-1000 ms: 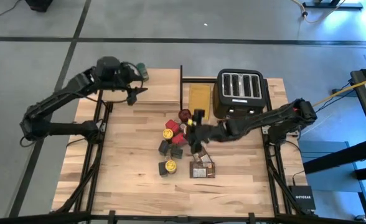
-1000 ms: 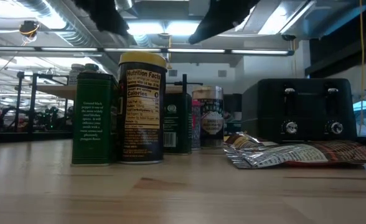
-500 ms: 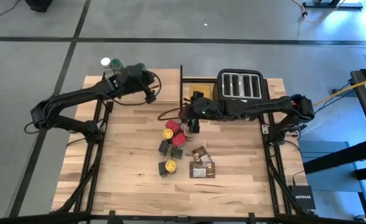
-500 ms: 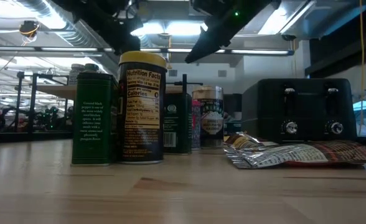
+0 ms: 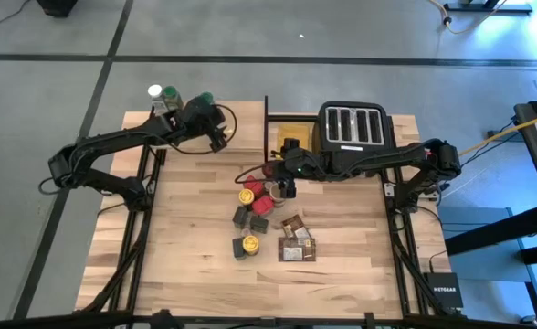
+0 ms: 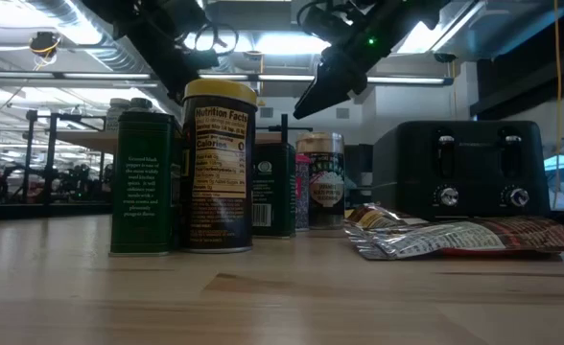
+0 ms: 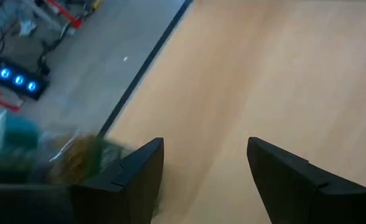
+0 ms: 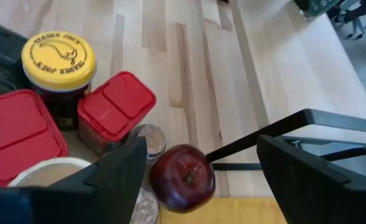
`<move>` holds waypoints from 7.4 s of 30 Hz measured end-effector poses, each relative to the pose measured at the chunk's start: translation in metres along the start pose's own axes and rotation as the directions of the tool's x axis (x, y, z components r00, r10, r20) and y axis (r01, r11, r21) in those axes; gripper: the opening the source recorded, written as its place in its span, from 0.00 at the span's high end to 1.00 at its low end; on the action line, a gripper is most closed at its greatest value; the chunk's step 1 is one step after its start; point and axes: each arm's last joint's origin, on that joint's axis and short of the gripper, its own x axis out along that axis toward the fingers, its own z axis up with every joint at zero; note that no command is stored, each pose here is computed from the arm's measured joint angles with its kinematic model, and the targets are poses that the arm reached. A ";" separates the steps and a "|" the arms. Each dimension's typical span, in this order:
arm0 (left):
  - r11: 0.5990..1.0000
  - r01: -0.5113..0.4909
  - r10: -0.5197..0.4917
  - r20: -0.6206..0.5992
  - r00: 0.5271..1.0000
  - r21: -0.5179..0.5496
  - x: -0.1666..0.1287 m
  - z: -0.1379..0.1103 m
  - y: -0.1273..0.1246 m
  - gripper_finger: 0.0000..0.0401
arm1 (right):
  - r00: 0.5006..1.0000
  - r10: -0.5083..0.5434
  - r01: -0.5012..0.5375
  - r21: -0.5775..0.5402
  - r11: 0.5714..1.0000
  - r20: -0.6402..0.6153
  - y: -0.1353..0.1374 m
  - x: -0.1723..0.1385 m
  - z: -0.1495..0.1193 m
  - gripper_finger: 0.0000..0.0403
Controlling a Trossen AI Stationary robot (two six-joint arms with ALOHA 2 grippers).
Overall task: Shelf spices
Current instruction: Put the green seasoning bottle aligned with the other green seasoning can on the shelf, then put the gold seasoning bottle on the shelf
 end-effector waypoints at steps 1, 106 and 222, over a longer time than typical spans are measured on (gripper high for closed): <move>1.000 -0.007 0.006 -0.011 1.000 -0.007 0.001 -0.001 0.002 0.44 | 1.000 0.000 0.000 -0.002 1.000 -0.002 0.000 0.000 0.000 0.23; 0.864 -0.455 0.500 -0.259 0.826 0.215 0.030 0.013 0.028 0.44 | 0.999 -0.009 0.010 -0.030 1.000 0.053 0.003 0.004 -0.004 0.23; 0.946 0.323 -0.308 0.421 0.853 0.038 -0.124 -0.077 -0.062 0.44 | 0.932 0.255 -0.215 0.175 0.961 -0.259 0.013 -0.006 0.025 0.31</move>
